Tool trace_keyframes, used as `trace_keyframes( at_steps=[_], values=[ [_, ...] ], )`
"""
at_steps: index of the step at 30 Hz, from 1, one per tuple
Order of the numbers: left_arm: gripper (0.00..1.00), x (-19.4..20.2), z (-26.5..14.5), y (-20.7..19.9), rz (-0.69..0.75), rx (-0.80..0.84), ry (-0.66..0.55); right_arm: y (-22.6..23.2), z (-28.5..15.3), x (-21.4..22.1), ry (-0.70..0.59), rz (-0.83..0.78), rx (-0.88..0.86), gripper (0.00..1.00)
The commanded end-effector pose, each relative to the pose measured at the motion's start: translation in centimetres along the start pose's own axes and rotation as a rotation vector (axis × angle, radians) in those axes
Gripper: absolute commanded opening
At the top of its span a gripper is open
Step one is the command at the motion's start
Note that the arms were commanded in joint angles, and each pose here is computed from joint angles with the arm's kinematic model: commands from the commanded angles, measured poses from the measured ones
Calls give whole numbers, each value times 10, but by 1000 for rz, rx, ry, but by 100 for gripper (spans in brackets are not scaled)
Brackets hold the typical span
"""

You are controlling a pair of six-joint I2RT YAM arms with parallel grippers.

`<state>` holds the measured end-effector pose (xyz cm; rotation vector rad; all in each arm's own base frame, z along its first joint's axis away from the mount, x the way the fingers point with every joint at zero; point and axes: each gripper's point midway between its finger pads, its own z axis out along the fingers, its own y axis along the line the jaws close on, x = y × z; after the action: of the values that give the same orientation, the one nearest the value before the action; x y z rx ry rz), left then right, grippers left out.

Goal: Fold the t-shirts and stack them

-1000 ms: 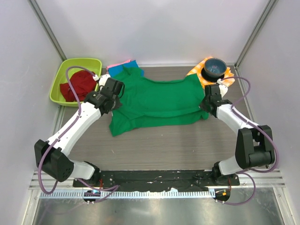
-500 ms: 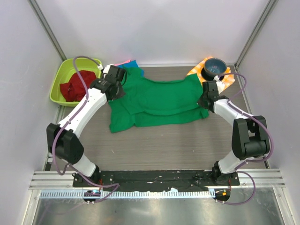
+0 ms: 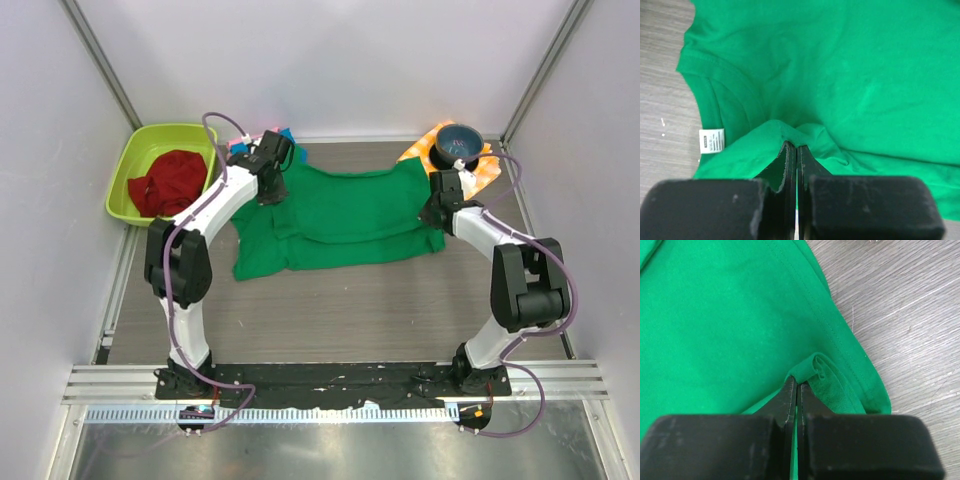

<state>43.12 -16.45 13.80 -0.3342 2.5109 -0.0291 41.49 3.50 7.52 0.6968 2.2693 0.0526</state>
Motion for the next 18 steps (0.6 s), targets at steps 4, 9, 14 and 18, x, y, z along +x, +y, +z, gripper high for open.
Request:
trace_keyframes(
  at_steps=[4,9,14,18],
  values=[
    [0,-36,10,-16,2,7,-61,19,13,-24,-55,13,-30,1],
    [6,-42,22,-7,-13,-50,-64,20,29,-21,-41,-10,-15,1],
    [100,-36,23,16,-43,-178,-58,34,51,-26,-58,-37,-46,20],
    [100,-12,12,38,-111,-213,-57,42,53,-41,-121,-47,-65,48]
  ],
)
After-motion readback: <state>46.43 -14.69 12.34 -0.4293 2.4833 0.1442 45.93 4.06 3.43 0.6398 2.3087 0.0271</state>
